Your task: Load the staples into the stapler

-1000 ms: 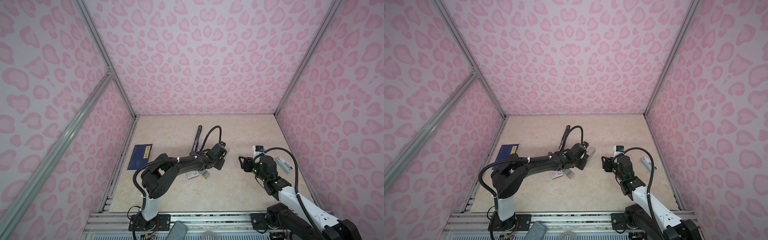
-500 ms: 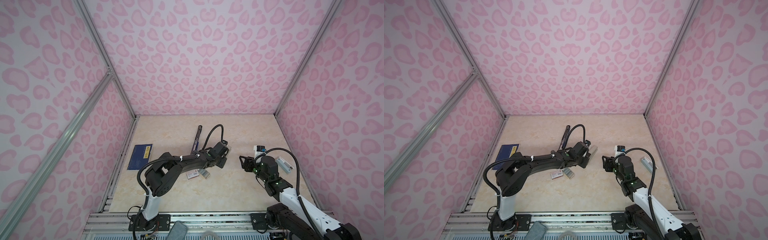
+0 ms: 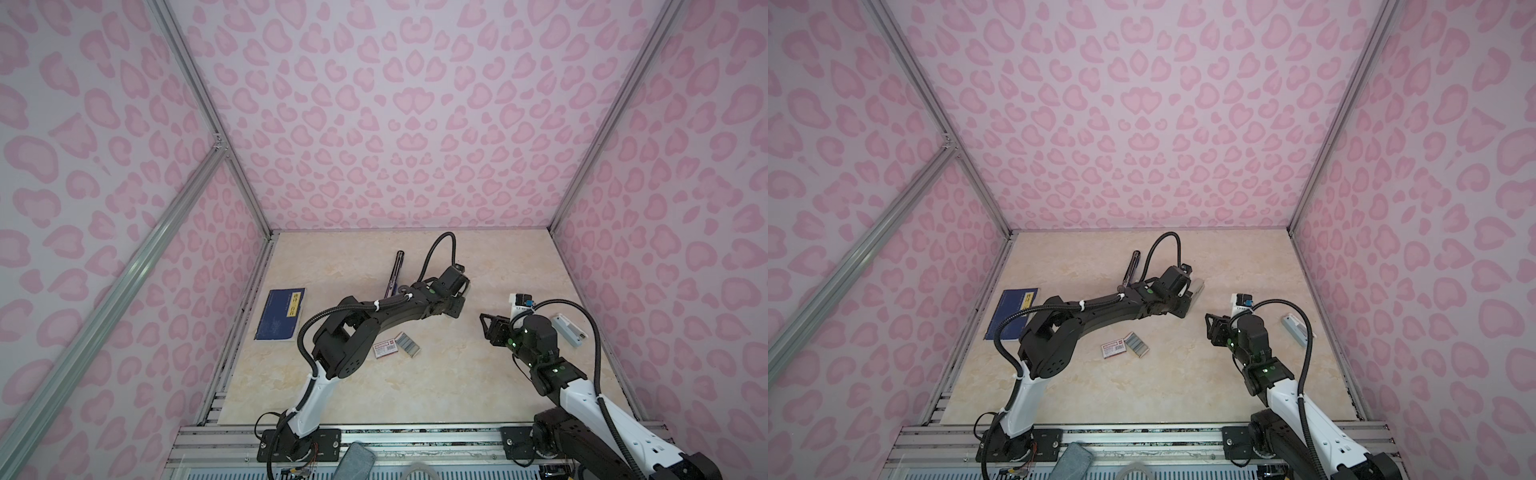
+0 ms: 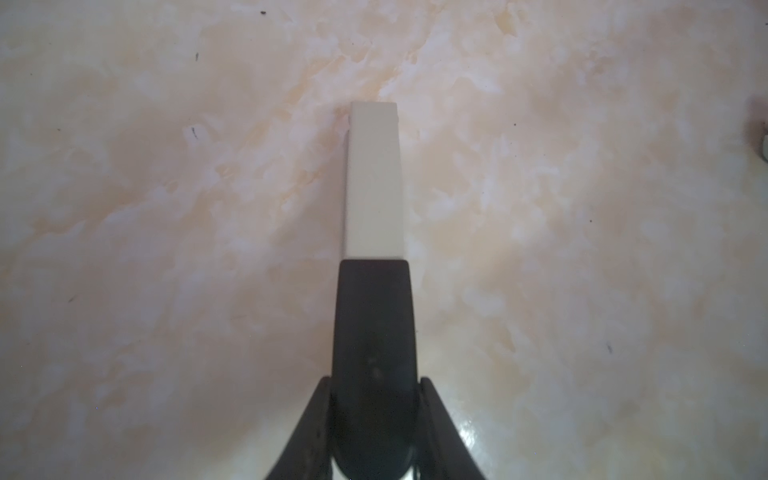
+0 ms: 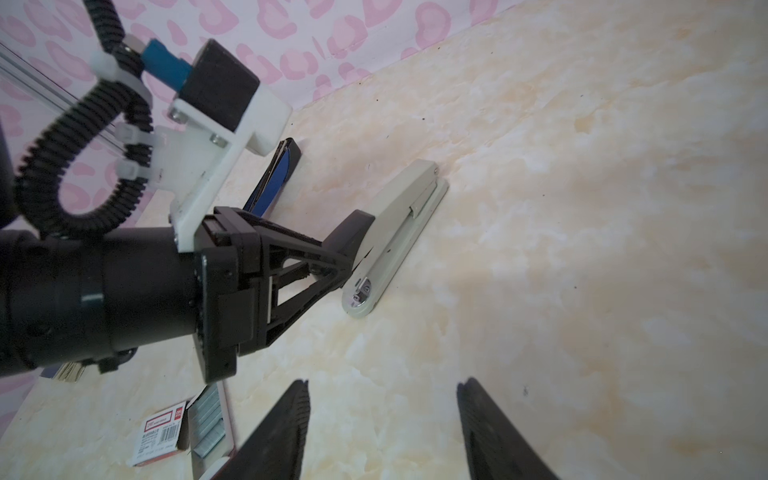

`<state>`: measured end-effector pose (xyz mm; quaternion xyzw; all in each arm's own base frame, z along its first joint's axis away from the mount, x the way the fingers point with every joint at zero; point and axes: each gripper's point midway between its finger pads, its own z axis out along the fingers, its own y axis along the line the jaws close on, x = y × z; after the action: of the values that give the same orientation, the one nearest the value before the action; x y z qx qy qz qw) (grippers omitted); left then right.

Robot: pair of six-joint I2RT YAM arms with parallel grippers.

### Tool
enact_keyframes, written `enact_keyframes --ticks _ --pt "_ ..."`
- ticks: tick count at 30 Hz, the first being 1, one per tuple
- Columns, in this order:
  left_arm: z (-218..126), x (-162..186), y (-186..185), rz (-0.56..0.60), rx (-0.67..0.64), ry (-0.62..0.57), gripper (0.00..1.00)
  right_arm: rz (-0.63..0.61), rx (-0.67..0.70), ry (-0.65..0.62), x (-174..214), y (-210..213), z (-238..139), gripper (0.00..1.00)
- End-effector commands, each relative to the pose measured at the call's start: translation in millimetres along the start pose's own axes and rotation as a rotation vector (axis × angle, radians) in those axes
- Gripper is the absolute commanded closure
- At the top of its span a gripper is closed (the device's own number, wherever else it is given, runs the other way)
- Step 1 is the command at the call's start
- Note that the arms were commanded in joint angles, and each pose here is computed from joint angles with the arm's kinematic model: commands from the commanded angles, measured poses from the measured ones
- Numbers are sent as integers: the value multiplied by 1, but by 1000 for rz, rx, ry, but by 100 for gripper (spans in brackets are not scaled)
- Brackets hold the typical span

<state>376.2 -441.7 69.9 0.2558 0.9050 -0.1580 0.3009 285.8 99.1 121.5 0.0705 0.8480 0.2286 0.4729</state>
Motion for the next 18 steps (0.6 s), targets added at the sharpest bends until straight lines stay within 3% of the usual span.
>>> enact_keyframes --ticks 1,7,13,18 --pt "-1 0 -3 7 27 25 54 7 3 6 3 -1 0 40" --pt "-42 -12 -4 8 39 -16 39 1 2 9 4 -2 0 39" --pt "-90 1 9 -10 35 -53 38 -13 -41 29 5 10 3 39" --pt "-108 41 35 -84 15 -7 39 -87 -88 78 14 33 5 42"
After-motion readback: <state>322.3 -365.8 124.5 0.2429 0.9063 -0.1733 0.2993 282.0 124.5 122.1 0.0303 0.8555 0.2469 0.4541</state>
